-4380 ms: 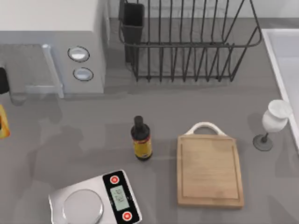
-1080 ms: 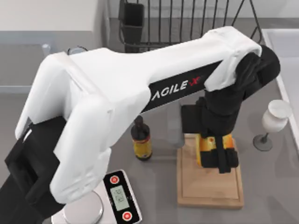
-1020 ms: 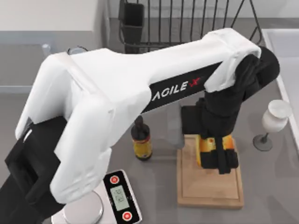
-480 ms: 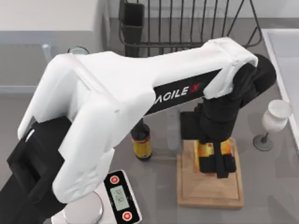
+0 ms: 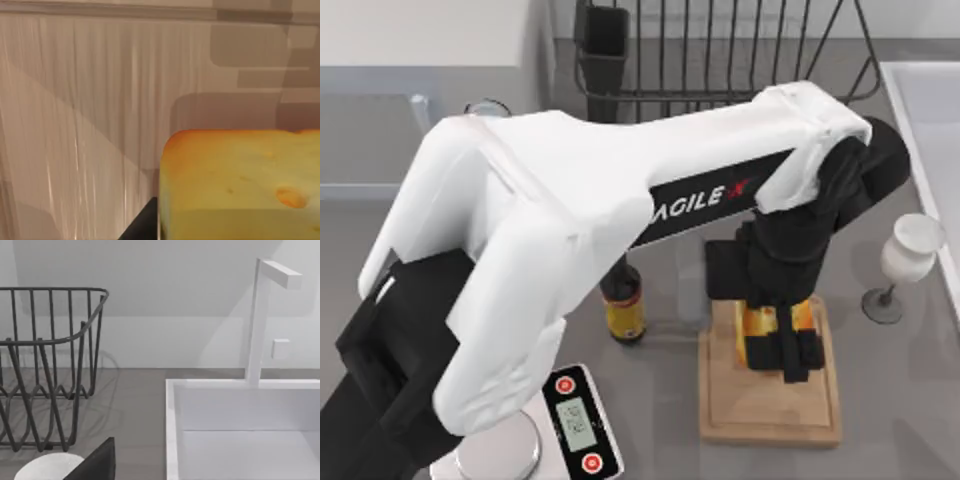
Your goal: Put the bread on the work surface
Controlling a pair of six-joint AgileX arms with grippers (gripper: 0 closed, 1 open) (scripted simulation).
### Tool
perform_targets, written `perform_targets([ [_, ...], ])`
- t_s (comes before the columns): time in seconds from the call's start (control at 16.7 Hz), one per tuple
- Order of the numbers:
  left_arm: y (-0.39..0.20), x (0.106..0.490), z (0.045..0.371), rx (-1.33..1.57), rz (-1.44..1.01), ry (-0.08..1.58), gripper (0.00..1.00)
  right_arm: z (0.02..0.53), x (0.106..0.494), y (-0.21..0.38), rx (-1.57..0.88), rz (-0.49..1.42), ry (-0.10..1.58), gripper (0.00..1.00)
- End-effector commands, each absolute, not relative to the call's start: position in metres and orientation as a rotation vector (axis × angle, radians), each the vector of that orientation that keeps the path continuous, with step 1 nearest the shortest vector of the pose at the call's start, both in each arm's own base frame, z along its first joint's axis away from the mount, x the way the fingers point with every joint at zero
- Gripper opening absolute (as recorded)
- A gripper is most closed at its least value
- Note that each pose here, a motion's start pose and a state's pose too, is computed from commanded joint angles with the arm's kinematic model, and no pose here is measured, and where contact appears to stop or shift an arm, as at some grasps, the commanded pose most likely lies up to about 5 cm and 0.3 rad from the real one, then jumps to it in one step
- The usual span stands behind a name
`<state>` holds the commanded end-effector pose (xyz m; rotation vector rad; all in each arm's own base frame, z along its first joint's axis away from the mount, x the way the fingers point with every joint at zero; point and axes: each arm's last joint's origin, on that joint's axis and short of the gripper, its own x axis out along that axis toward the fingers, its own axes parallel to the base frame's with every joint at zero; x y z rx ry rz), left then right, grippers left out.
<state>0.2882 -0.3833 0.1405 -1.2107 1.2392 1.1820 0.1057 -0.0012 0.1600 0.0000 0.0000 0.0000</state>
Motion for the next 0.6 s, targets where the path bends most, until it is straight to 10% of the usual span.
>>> perform_targets([
  [0.24, -0.3833, 0.2882, 0.1405, -1.211, 1.182, 1.239, 0.98, 0.1600, 0.1057, -0.0012, 0.000, 0.000, 0.000, 1.00],
  [0.6, -0.3833, 0.2882, 0.1405, -1.211, 1.182, 1.239, 1.00, 0.1600, 0.1057, -0.0012, 0.000, 0.000, 0.000, 1.00],
])
